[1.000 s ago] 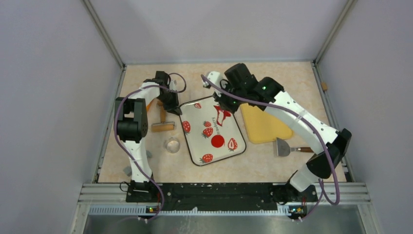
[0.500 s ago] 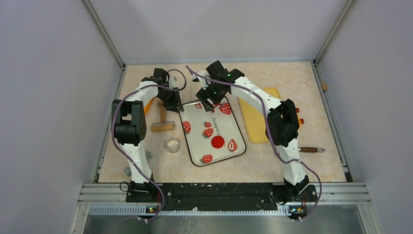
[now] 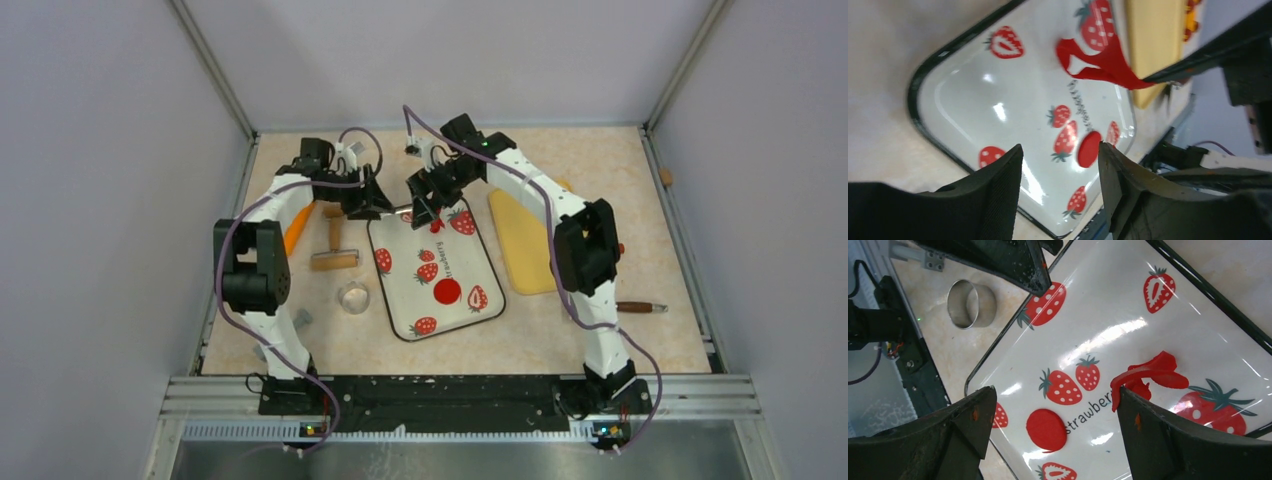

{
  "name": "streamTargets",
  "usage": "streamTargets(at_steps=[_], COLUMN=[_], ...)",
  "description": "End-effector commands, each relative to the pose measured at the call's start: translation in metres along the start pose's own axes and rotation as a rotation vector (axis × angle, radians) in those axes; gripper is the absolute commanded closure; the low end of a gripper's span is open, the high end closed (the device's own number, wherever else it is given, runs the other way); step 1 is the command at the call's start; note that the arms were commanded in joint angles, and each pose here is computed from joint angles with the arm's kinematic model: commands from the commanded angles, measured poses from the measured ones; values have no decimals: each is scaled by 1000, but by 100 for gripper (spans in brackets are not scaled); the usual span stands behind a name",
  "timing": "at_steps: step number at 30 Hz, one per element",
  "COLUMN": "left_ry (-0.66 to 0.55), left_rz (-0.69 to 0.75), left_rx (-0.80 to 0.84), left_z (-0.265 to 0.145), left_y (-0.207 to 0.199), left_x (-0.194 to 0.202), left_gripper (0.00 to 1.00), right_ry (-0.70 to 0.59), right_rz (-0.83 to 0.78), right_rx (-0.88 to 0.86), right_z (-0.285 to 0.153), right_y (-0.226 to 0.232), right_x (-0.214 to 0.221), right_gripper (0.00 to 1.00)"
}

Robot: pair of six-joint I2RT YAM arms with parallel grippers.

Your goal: Roll out the dumpling wrappers from the dough

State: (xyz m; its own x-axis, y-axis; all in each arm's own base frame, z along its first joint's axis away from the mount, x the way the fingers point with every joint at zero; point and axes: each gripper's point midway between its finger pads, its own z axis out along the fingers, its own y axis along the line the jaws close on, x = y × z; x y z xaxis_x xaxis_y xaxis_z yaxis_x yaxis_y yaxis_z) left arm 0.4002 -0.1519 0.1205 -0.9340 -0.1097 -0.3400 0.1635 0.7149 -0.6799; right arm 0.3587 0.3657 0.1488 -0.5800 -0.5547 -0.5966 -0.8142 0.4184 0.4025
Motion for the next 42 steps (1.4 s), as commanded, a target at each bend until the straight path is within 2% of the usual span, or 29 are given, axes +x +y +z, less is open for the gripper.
streamTargets(at_steps=[1, 5, 18, 25, 29, 33, 36, 40, 42], left_ry=[-40, 44, 155, 121, 102, 90, 71, 28, 2], left_rz=[52, 37, 19, -56, -46, -27, -14, 68, 93], left_rx=[365, 415, 519, 399, 302, 266, 250, 200, 199], left_z=[-9, 9, 49, 72, 78, 66, 50, 30, 22], left_y=[-69, -83, -106, -83, -66, -57, -52, -53, -59], left_x=[-7, 0, 9, 5, 5, 5, 5, 7, 7], left_gripper=[37, 35, 35, 38, 39, 39, 39, 39, 40], right_ry=[-79, -78, -77, -78, -73, -86, -112, -112, -72], right_rz=[-10, -6, -15, -22, -37, -86, -98, -99, -104], right_rx=[-134, -106, -98, -87, -41, 22, 57, 114, 156], right_z=[-27, -27, -29, -32, -35, -59, -96, -153, -178], right_y=[41, 37, 36, 37, 31, 25, 18, -2, -13], right_x=[-19, -20, -20, -19, -18, -18, -10, 25, 56], right_gripper=[10, 10, 10, 9, 10, 10, 11, 12, 13])
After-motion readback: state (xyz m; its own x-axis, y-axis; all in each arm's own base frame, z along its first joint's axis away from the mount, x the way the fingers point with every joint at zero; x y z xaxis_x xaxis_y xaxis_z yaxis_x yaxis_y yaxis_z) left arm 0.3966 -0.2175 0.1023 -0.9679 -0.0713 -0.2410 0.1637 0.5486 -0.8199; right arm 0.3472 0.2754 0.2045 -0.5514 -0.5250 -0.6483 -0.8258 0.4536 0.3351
